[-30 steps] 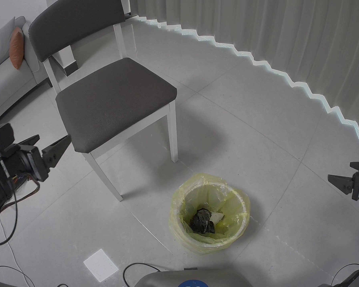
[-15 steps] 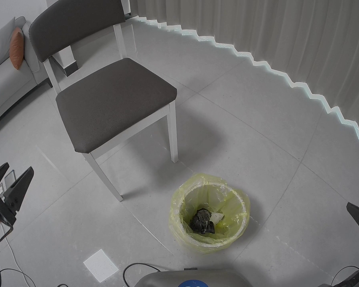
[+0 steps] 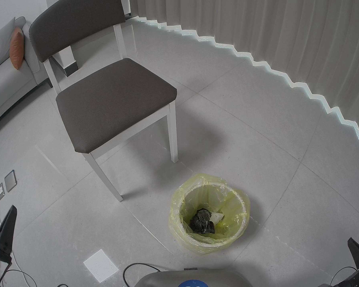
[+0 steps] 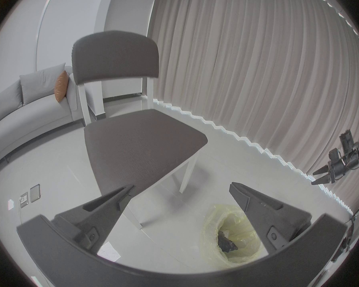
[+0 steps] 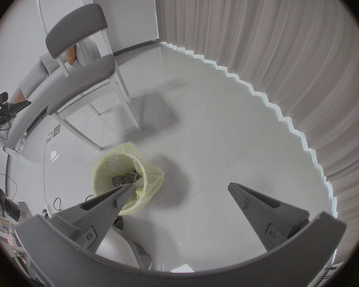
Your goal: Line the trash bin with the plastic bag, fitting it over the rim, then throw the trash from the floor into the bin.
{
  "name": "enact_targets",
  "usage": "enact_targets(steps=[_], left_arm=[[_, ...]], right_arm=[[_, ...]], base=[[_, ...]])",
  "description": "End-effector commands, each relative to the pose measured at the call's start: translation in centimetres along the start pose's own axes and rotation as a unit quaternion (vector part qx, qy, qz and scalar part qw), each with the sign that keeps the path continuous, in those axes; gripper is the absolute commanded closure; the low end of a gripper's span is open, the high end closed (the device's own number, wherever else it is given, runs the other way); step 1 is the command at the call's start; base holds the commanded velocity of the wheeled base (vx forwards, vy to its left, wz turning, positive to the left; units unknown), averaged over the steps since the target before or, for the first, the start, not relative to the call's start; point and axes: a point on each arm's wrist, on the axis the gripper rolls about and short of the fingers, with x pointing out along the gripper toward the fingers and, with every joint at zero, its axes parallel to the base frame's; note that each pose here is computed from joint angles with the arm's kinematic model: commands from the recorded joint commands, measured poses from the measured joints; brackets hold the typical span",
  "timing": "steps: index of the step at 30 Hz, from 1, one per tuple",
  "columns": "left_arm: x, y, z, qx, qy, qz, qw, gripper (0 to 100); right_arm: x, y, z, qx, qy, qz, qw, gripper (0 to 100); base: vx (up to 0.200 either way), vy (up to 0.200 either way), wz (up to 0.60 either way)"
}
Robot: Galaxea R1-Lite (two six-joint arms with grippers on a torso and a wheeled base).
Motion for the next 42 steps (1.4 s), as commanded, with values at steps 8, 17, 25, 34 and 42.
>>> enact_targets(steps=[8, 17, 25, 34, 42], left_arm=[[-3.3, 0.1, -2.4, -0.004, -0.067, 0.008, 0.9977, 0], [-4.2, -0.2, -2.7, -0.007, -0.069, 0.012, 0.9975, 0], [-4.9, -0.3, -3.8, -0.002, -0.065, 0.007, 0.9979, 0], [-4.1, 0.4, -6.2, -0.003, -0.051, 0.059, 0.9970, 0], [-4.1, 0.9, -7.6, -0.007, 0.005, 0.141, 0.9899, 0]], right_arm=[[-2.0, 0.3, -2.6, -0.017, -0.053, 0.038, 0.9977, 0], [-1.4, 0.1, -4.5, -0.025, -0.045, 0.040, 0.9979, 0], [-0.1, -0.4, -5.5, -0.046, -0.111, 0.019, 0.9926, 0], [-0.1, -0.6, -5.4, -0.039, -0.118, -0.031, 0.9918, 0], [-0.1, -0.9, -5.3, -0.030, -0.122, -0.096, 0.9874, 0]], base=[[0.000, 0.000, 0.00], [0.000, 0.000, 0.00], [0.000, 0.000, 0.00], [0.000, 0.000, 0.00], [0.000, 0.000, 0.00]])
